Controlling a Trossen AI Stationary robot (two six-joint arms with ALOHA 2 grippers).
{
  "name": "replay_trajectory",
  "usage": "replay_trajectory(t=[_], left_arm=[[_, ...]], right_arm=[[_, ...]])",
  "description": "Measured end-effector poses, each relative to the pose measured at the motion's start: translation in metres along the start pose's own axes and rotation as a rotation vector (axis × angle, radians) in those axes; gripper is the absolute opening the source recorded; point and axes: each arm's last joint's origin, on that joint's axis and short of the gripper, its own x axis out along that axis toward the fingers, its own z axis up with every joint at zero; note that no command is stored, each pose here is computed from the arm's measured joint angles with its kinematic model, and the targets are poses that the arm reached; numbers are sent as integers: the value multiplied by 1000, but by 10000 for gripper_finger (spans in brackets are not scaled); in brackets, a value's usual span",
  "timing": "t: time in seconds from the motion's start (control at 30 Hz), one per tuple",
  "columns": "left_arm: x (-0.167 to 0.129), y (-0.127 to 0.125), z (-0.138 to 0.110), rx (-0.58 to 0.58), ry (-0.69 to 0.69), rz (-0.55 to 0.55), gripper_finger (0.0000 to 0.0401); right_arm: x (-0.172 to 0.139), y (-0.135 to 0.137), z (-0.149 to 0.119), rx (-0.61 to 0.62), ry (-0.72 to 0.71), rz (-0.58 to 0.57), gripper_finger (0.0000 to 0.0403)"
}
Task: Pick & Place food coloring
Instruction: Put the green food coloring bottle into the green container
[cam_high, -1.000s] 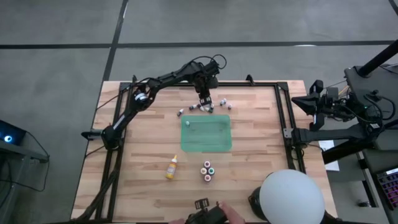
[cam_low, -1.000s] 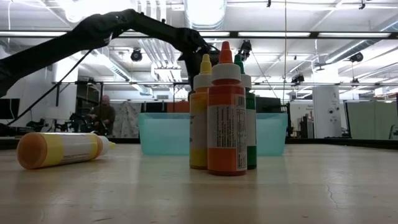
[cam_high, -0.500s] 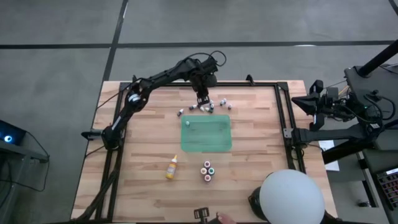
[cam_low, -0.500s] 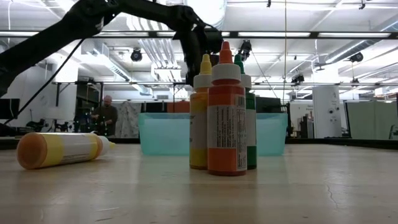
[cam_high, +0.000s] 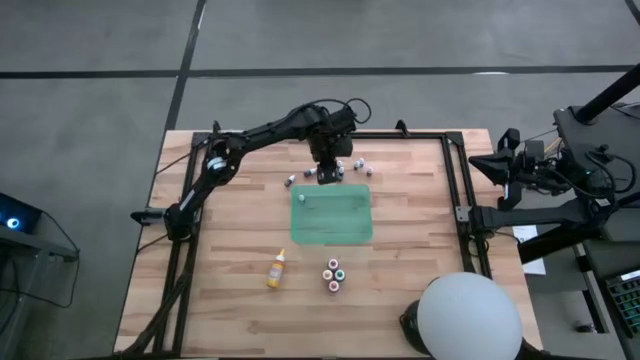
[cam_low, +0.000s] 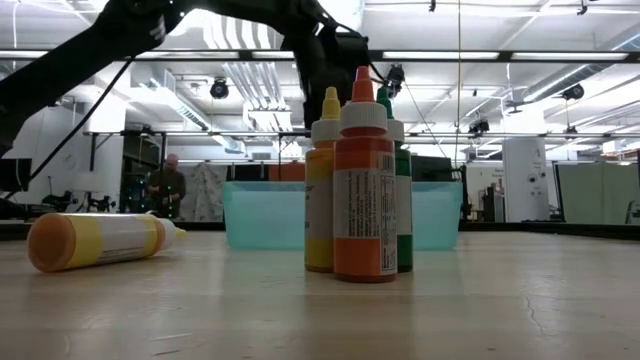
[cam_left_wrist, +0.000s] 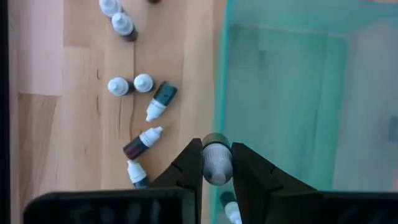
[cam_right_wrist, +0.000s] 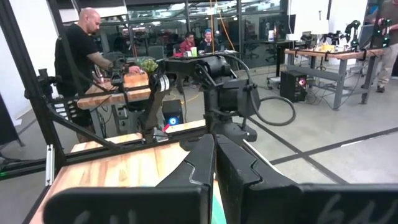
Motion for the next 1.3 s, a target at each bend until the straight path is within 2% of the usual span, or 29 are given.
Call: replay_trajectory(t=[0.37, 0.57, 0.7, 0.87, 1.03, 1.3], left_arm=[[-23, -23, -2, 14, -22, -6, 40], [-18, -28, -11, 13, 21, -1, 40], [-19, -32, -19, 7, -6, 4, 39], [-9, -34, -35, -36, -54, 16, 39], [9, -36, -55, -74, -21, 7, 39], [26, -35, -63, -78, 3, 3, 39]], right_arm=[[0, 0, 0, 2, 0, 0, 9], [0, 0, 0, 0, 0, 0, 9], [0, 0, 0, 2, 0, 0, 9], [0, 0, 0, 2, -1, 0, 9], [0, 0, 0, 0, 0, 0, 9], [0, 0, 0, 1, 0, 0, 9]])
